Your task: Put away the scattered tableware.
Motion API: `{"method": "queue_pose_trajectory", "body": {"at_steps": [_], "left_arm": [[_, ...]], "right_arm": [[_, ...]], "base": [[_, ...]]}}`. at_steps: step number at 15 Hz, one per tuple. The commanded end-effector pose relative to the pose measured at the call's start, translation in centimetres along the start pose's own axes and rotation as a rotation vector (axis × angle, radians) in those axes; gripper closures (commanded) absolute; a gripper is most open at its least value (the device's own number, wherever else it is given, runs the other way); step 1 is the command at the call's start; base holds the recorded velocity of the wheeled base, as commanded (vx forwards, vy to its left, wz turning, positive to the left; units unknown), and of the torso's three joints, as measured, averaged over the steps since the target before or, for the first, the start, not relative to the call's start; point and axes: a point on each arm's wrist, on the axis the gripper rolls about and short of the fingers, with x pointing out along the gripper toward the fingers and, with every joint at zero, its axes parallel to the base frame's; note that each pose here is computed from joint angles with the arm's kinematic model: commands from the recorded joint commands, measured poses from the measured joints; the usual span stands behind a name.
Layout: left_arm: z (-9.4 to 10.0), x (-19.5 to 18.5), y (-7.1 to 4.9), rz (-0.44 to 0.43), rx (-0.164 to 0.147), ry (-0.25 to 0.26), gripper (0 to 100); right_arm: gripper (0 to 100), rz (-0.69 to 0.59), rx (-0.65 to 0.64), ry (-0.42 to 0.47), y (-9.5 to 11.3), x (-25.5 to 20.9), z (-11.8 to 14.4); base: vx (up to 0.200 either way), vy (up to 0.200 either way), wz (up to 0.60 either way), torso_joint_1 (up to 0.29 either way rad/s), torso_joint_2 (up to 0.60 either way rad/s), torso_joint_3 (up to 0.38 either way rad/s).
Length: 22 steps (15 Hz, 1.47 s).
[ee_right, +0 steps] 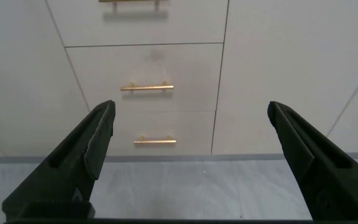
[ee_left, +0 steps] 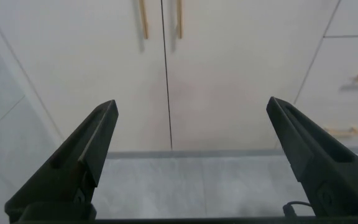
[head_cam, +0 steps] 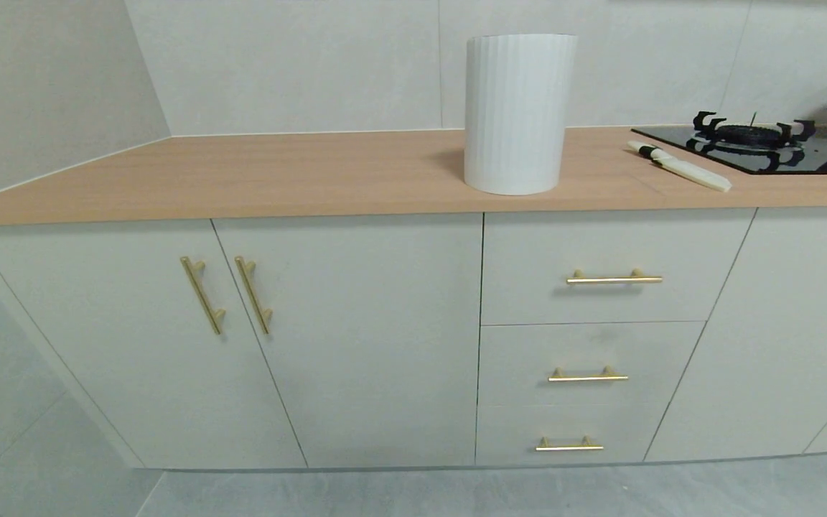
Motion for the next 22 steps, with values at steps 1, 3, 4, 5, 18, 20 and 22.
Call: {"method": "queue_pose_trajectory", "body": {"at_steps": [1, 3, 4, 5, 18, 20, 22], "left_arm": [[0.0, 0.0, 0.0, 0.0, 0.0, 0.0, 0], [0.0, 0.0, 0.0, 0.0, 0.0, 0.0, 0], [0.0, 0.01, 0.0, 0.0, 0.0, 0.002, 0], [0.0, 0.01, 0.0, 0.0, 0.0, 0.002, 0], [0.0, 0.0, 0.0, 0.0, -0.001, 0.0, 0], [0.0, 0.01, 0.0, 0.0, -0.001, 0.002, 0], [0.0, 0.0, 0.0, 0.0, -0.001, 0.0, 0]], "right_arm": [[0, 0.0, 0.0, 0.003, 0.0, 0.02, 0.0], [0, 0.0, 0.002, 0.002, 0.0, 0.02, 0.01], [0, 0.0, 0.002, 0.002, 0.0, 0.02, 0.01], [0, 0.0, 0.002, 0.003, 0.0, 0.02, 0.0], [0, 0.0, 0.002, 0.002, 0.0, 0.02, 0.01], [0, 0.0, 0.002, 0.002, 0.0, 0.02, 0.01], [0, 0.0, 0.002, 0.002, 0.0, 0.02, 0.01]], "base": [[0.2, 0.0, 0.0, 0.002, 0.0, -0.002], [0.2, 0.0, 0.0, 0.0, 0.0, -0.002], [0.2, 0.0, 0.0, 0.002, 0.01, 0.007], [0.2, 0.0, 0.0, -0.002, 0.0, 0.007], [0.123, 0.0, 0.0, 0.002, 0.0, 0.001], [0.0, 0.0, 0.0, 0.0, 0.0, 0.0], [0.0, 0.0, 0.0, 0.0, 0.0, 0.0]]}}
